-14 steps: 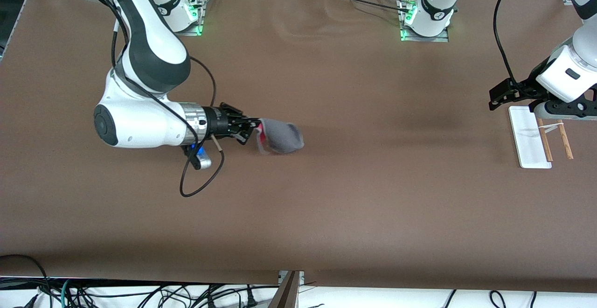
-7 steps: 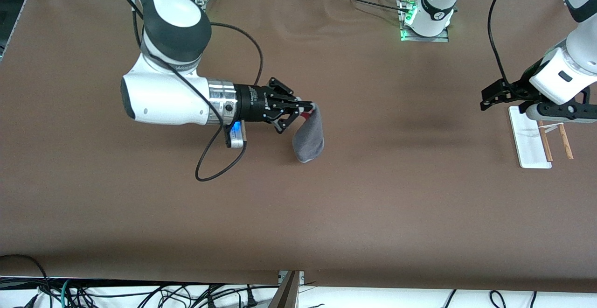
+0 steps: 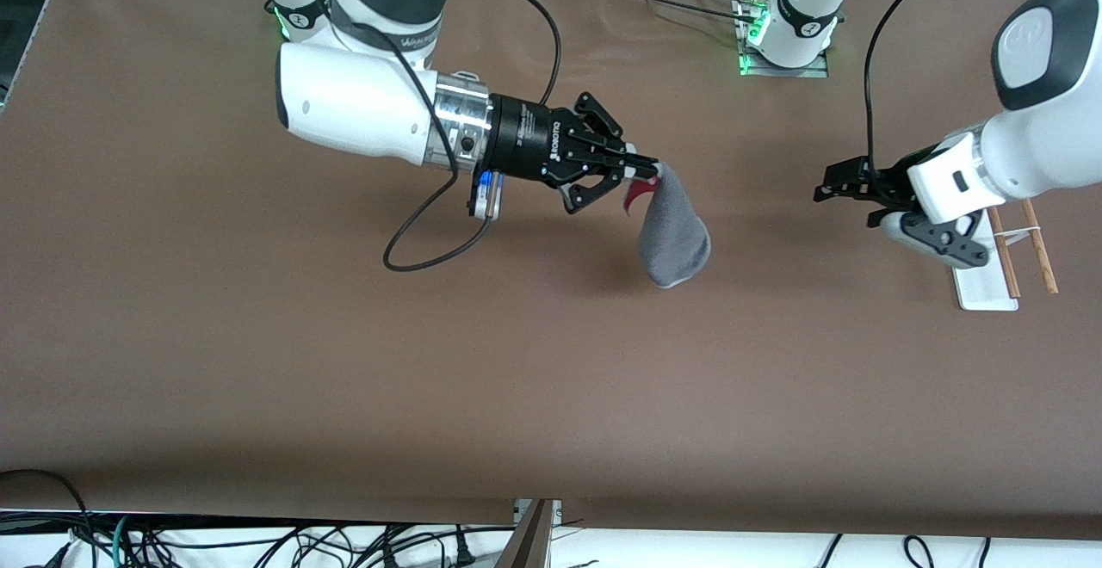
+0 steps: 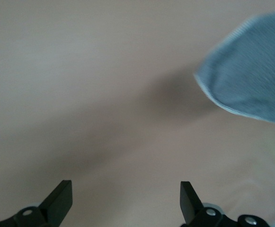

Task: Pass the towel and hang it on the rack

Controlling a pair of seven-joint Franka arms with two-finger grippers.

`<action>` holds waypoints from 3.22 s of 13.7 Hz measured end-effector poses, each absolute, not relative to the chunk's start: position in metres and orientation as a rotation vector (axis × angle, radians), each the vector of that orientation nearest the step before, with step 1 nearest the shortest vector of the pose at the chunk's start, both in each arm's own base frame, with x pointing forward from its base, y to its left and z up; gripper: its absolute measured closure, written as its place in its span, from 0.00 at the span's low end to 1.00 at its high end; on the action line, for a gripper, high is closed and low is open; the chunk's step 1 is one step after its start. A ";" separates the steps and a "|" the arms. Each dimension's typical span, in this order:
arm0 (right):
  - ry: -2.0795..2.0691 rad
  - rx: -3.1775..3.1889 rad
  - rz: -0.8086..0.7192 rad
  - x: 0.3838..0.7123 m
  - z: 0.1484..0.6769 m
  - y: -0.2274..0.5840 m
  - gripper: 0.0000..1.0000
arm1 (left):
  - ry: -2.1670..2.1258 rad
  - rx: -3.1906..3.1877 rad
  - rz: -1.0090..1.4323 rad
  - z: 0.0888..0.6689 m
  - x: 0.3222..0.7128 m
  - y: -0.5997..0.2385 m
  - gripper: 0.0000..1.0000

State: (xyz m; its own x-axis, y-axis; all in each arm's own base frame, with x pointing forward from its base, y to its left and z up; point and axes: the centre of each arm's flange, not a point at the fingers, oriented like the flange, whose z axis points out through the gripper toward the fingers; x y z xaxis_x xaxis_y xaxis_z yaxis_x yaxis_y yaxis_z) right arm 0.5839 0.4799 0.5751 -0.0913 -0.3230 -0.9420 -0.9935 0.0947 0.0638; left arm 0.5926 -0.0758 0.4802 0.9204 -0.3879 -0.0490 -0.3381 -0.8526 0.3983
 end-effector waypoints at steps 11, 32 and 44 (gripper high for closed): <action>1.573 -1.277 1.033 0.578 0.585 0.489 0.99 | -1.141 2.086 0.177 0.397 0.619 -0.168 0.01; 1.572 -1.276 1.034 0.578 0.586 0.489 0.99 | -1.187 1.862 0.424 0.362 0.628 -0.214 0.96; 1.589 -1.373 0.916 0.628 0.574 0.420 0.01 | -1.384 1.954 0.366 0.380 0.643 -0.170 0.96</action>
State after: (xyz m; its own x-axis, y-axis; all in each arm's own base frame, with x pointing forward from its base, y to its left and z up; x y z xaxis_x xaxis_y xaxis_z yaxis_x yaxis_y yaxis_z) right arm 0.6283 0.4199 0.5736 -0.0639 -0.3894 -0.9189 -0.9903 0.1388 0.0101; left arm 0.6430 -0.1698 0.3796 0.3883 -0.7080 0.5898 -0.9070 -0.1805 0.3805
